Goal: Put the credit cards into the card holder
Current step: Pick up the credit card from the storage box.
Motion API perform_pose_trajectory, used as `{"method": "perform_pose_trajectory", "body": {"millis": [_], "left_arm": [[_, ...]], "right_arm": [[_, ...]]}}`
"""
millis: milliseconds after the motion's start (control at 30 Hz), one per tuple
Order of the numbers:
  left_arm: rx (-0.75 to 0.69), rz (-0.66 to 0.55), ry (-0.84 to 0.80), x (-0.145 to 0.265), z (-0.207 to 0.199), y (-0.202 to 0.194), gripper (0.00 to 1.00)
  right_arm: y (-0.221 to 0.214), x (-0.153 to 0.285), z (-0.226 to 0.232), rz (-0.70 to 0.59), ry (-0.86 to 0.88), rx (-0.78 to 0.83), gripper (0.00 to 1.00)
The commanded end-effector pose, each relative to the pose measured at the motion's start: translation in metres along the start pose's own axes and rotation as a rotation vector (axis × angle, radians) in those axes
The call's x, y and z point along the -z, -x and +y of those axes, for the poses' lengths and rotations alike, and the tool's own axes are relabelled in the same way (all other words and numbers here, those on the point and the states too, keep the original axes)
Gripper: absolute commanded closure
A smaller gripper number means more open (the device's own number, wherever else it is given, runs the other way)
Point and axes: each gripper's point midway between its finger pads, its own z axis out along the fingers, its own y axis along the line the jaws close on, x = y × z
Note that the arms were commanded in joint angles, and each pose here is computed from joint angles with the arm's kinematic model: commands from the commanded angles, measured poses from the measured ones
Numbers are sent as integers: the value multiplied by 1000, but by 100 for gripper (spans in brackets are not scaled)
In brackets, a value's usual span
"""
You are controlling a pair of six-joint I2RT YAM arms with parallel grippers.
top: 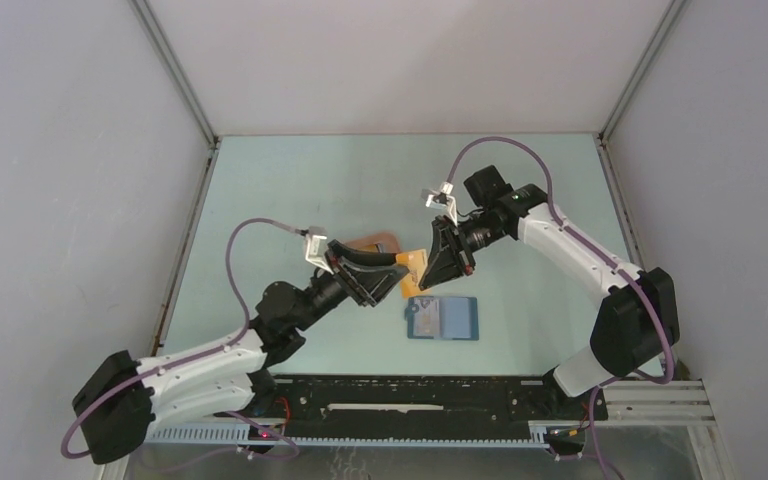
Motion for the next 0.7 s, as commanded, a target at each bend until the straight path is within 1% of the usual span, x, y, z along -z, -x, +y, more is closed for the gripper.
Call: {"method": "perform_pose_trajectory", "body": {"millis": [0, 100, 200, 300, 333, 433, 600, 667], "left_arm": [[-44, 63, -9, 8, -6, 16, 35], [-58, 150, -24, 11, -12, 14, 33], [-41, 250, -17, 12, -15, 8, 32], [-29, 299, -46, 9, -22, 6, 36], [-24, 303, -55, 8, -24, 6, 37], [-13, 321, -71, 5, -28, 4, 47], [-5, 345, -90, 2, -30, 1, 56], [-2, 350, -88, 1, -30, 0, 65]], "right_arm": [[-5, -3, 5, 55, -27, 73, 100], [-9, -5, 8, 89, -21, 96, 100], [-12, -9, 10, 115, -13, 115, 100], [-13, -10, 11, 124, -11, 123, 100], [-13, -10, 11, 125, -10, 123, 100], [-14, -10, 10, 131, -15, 123, 100], [-15, -10, 10, 134, -18, 125, 100], [-15, -9, 9, 137, -22, 126, 100]]}}
